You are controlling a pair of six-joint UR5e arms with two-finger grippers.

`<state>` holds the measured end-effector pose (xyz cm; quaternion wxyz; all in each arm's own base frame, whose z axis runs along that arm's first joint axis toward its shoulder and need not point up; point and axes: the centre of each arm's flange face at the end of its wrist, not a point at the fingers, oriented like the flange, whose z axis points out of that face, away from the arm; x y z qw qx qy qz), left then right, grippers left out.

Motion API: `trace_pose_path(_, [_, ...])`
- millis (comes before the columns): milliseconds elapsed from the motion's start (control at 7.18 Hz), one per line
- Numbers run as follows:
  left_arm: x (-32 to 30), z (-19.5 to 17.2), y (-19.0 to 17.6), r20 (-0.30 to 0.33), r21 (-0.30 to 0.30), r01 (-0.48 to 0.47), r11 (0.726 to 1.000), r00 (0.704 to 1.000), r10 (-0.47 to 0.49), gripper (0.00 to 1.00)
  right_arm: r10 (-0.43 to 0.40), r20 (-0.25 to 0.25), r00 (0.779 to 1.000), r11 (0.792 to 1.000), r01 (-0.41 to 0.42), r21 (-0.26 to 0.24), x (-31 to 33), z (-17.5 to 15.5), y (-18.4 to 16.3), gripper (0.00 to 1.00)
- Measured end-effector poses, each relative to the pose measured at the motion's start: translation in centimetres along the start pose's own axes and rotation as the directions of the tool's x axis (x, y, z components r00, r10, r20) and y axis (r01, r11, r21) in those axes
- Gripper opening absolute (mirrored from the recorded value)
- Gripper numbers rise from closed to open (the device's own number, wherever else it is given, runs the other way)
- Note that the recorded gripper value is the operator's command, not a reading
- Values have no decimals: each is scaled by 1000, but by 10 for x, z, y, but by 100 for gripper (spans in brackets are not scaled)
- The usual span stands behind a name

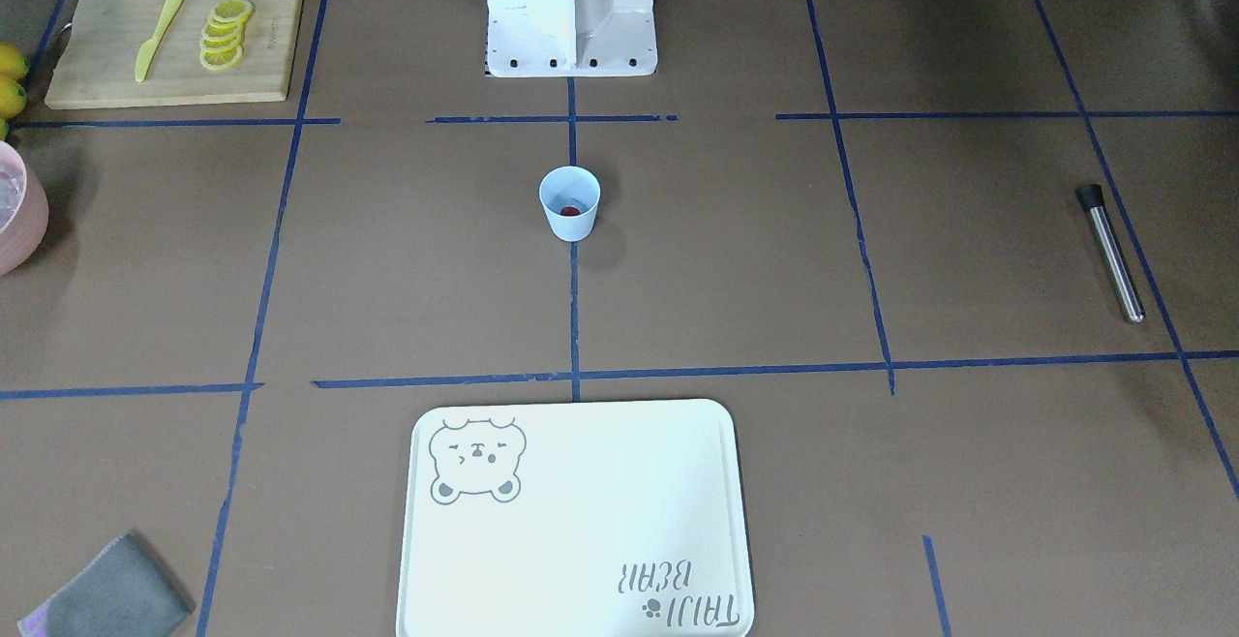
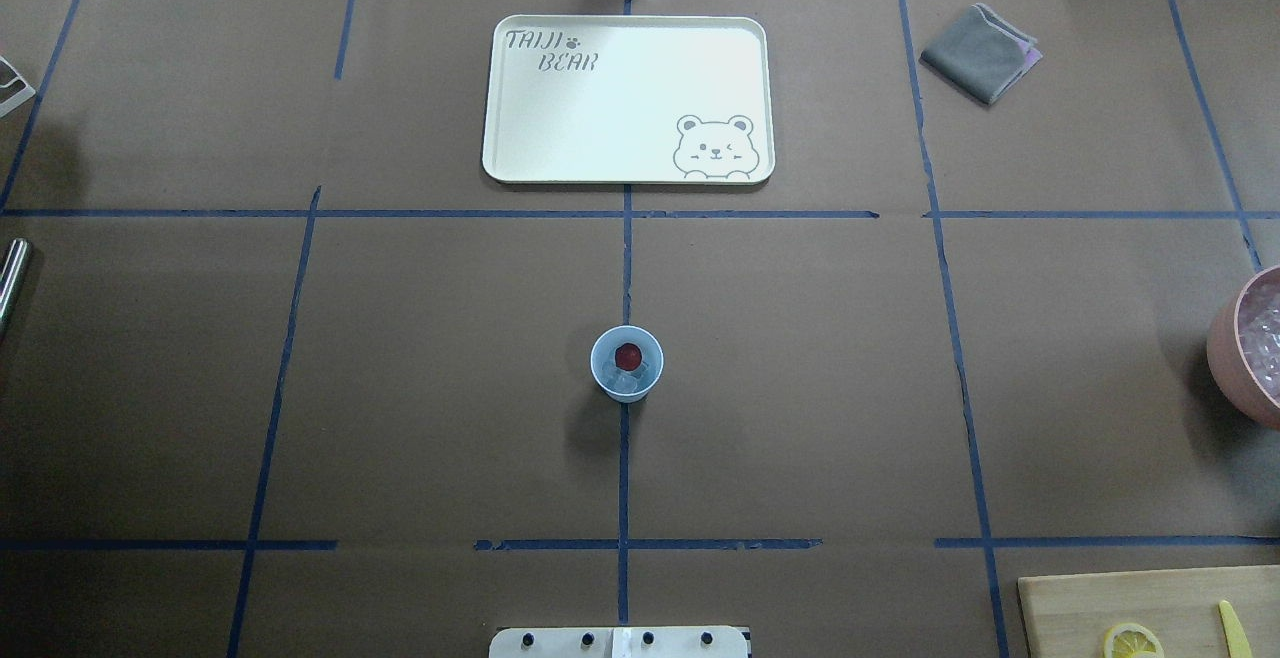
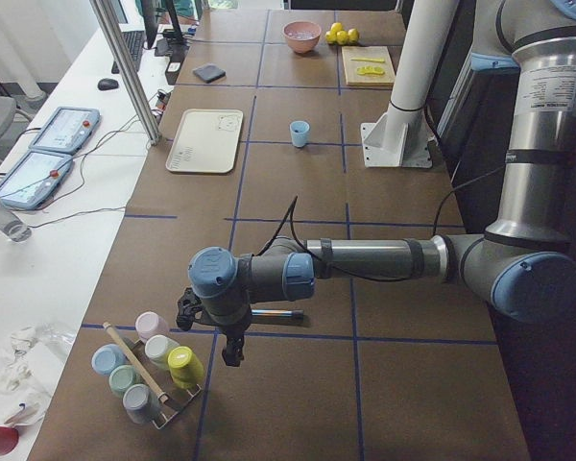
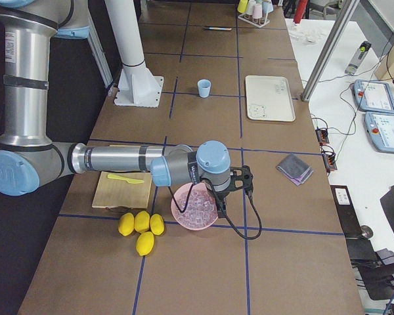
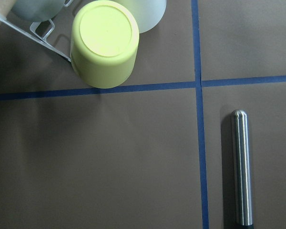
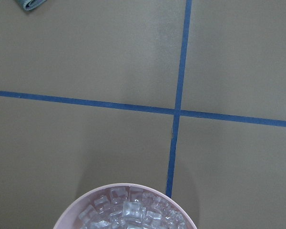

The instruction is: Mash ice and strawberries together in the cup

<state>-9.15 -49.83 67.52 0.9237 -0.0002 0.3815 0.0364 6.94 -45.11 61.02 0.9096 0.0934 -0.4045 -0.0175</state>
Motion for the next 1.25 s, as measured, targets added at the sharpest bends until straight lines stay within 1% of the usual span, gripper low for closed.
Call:
trace_pose_path(697, [-1, -6, 1, 2, 15, -1, 1000, 1000, 1, 100, -1, 1, 1000, 1000, 1, 1, 0, 0, 0, 99])
trace_pose_path(1254, [-1, -7, 2, 2, 17, -3, 1000, 1000, 3, 100, -11, -12, 1000, 1000, 11, 10, 0, 0, 4, 99])
